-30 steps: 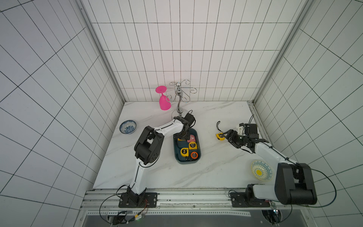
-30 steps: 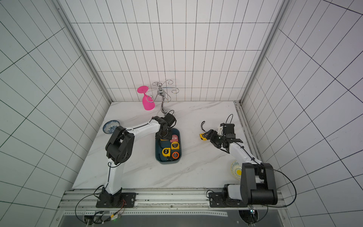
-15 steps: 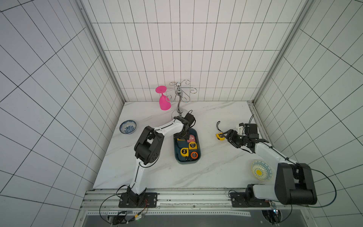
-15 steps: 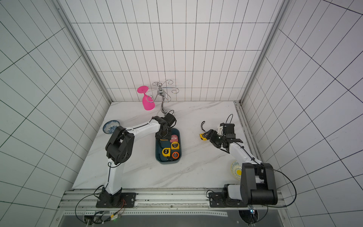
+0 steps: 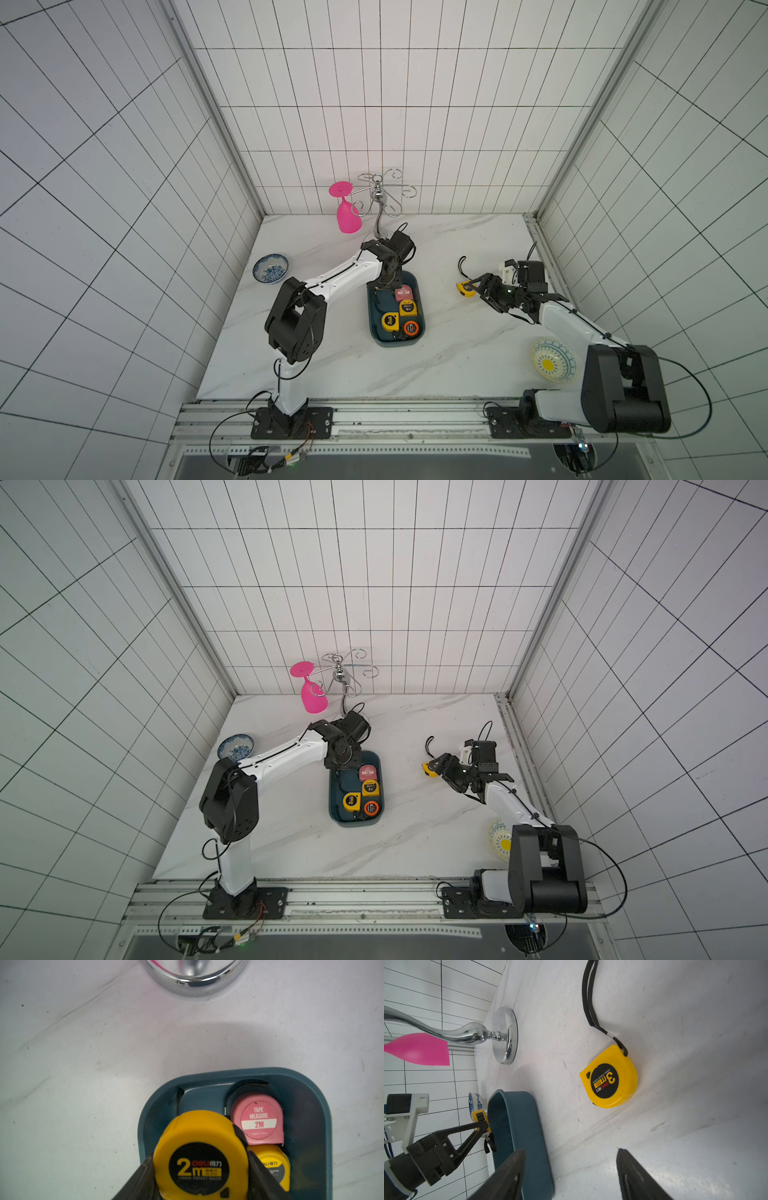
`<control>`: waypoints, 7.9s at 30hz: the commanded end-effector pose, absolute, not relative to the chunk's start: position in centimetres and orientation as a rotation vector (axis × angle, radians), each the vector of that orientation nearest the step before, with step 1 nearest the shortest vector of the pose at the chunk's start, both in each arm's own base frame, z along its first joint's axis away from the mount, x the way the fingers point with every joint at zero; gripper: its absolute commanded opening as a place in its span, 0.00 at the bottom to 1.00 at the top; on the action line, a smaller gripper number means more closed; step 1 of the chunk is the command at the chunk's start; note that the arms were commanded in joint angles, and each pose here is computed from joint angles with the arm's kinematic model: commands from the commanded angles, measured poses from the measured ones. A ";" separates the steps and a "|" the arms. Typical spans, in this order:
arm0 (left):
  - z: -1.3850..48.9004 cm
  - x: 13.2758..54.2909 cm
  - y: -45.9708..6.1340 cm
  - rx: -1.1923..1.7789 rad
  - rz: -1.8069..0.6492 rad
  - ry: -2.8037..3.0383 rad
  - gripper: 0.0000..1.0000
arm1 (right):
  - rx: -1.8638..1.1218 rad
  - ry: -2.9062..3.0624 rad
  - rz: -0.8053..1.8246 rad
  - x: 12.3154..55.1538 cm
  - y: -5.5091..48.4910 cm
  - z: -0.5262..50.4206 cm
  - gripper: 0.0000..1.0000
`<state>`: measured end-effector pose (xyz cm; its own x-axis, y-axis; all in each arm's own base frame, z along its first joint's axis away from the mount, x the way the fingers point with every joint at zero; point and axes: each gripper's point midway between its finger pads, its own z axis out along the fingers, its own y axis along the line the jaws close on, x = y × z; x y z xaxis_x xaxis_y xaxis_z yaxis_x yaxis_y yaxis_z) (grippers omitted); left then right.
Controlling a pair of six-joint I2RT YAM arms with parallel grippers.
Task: Take the tape measure out of the storage box
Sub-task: Pick up the tape measure from the storage box, then place the tape measure at the center of the board, then pick up the tape measure from the storage box.
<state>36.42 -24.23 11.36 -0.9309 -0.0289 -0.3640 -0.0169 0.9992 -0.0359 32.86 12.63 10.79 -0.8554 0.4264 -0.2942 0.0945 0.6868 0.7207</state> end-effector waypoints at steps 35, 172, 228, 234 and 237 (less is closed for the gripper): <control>21.0 36.5 -39.3 -0.412 -0.948 2.665 0.00 | -0.182 1.922 1.211 30.6 22.9 18.4 0.75; 3.6 37.1 -29.3 0.082 -0.357 3.009 0.97 | 0.721 2.292 0.834 32.6 4.2 11.9 0.99; 3.4 37.3 -28.5 -0.111 -0.242 3.003 0.90 | 0.709 2.278 0.853 32.7 4.9 12.1 0.99; 2.0 37.6 -29.1 -0.138 -0.276 3.030 0.90 | 0.711 2.276 0.858 32.8 4.9 12.1 0.99; 1.5 37.8 -28.9 -0.147 -0.259 3.037 0.88 | 0.710 2.277 0.860 32.8 5.0 12.0 0.99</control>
<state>37.13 -28.59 3.05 -0.9917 -0.0869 -0.0948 -0.0704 0.9838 -0.1648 32.17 4.70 10.87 -0.6855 0.6557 -0.3165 0.2936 0.6467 0.7040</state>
